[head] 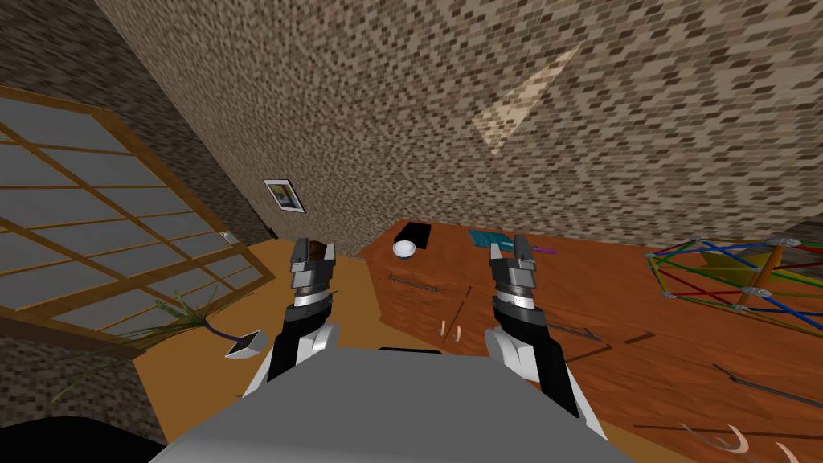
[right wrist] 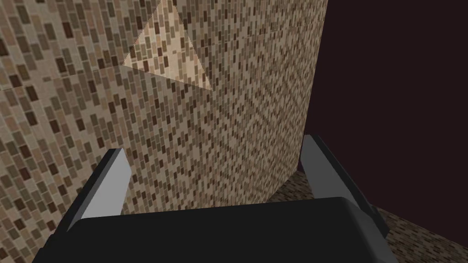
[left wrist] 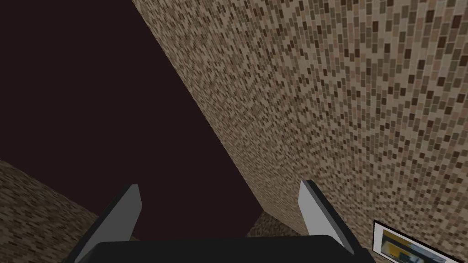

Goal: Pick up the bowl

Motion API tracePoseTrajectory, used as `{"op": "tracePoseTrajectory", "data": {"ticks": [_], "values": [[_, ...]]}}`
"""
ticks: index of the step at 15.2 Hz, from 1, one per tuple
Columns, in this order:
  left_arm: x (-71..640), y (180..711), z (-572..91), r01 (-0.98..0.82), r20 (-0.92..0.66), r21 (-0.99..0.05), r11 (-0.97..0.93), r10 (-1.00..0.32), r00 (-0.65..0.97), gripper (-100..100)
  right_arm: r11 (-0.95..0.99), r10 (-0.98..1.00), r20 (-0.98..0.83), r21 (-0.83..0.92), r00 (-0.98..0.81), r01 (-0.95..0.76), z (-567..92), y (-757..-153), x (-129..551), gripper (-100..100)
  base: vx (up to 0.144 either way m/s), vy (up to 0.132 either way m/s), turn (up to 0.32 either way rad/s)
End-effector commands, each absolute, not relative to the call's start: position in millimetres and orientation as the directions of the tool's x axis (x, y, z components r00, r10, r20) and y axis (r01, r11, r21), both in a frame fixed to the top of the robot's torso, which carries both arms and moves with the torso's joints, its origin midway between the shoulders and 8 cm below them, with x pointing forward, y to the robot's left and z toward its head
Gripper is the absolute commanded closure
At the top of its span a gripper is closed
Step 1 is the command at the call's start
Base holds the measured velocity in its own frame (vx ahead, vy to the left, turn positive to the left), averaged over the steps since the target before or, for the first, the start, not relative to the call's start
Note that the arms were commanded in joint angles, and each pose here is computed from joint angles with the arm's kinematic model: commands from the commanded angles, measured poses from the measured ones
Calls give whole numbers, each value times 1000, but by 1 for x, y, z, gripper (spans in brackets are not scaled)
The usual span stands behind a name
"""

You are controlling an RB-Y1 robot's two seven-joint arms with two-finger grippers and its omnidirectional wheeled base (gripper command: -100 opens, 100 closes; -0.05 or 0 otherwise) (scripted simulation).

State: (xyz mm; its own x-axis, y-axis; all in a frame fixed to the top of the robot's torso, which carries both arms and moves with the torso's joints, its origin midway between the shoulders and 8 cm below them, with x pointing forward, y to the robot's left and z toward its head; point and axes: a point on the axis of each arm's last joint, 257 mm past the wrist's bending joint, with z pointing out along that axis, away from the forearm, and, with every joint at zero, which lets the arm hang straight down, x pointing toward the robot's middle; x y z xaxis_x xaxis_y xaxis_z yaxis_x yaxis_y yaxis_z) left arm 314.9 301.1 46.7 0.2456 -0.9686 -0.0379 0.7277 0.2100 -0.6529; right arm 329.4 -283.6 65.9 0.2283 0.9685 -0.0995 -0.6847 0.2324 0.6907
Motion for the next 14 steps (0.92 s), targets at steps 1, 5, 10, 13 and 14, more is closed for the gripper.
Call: {"op": "tracePoseTrajectory", "data": {"ticks": [1, 5, 10, 13, 14], "values": [[328, 297, 42, 710, -71, -673, 208, -973, 217, -100, 232, 968, -100, 691, 228, -685, 66, -284, 329, 0, -5, -7, 11], [347, 294, 35, 681, -99, -703, 203, -977, 189, -100, 232, 969, -100, 691, 228, -685, 66, -284, 329, 0, -13, -16, 10], [372, 292, 24, 639, -122, -744, 197, -980, 160, -100, 232, 969, -99, 691, 228, -685, 66, -284, 329, 0, -14, -20, 12], [386, 292, 18, 612, -130, -767, 194, -981, 147, -100, 232, 969, -99, 691, 228, -685, 66, -284, 329, 0, -13, -22, 12], [399, 291, 14, 594, -137, -781, 191, -981, 135, -100, 232, 969, -99, 691, 228, -685, 66, -284, 329, 0, -10, -19, 15]]}}
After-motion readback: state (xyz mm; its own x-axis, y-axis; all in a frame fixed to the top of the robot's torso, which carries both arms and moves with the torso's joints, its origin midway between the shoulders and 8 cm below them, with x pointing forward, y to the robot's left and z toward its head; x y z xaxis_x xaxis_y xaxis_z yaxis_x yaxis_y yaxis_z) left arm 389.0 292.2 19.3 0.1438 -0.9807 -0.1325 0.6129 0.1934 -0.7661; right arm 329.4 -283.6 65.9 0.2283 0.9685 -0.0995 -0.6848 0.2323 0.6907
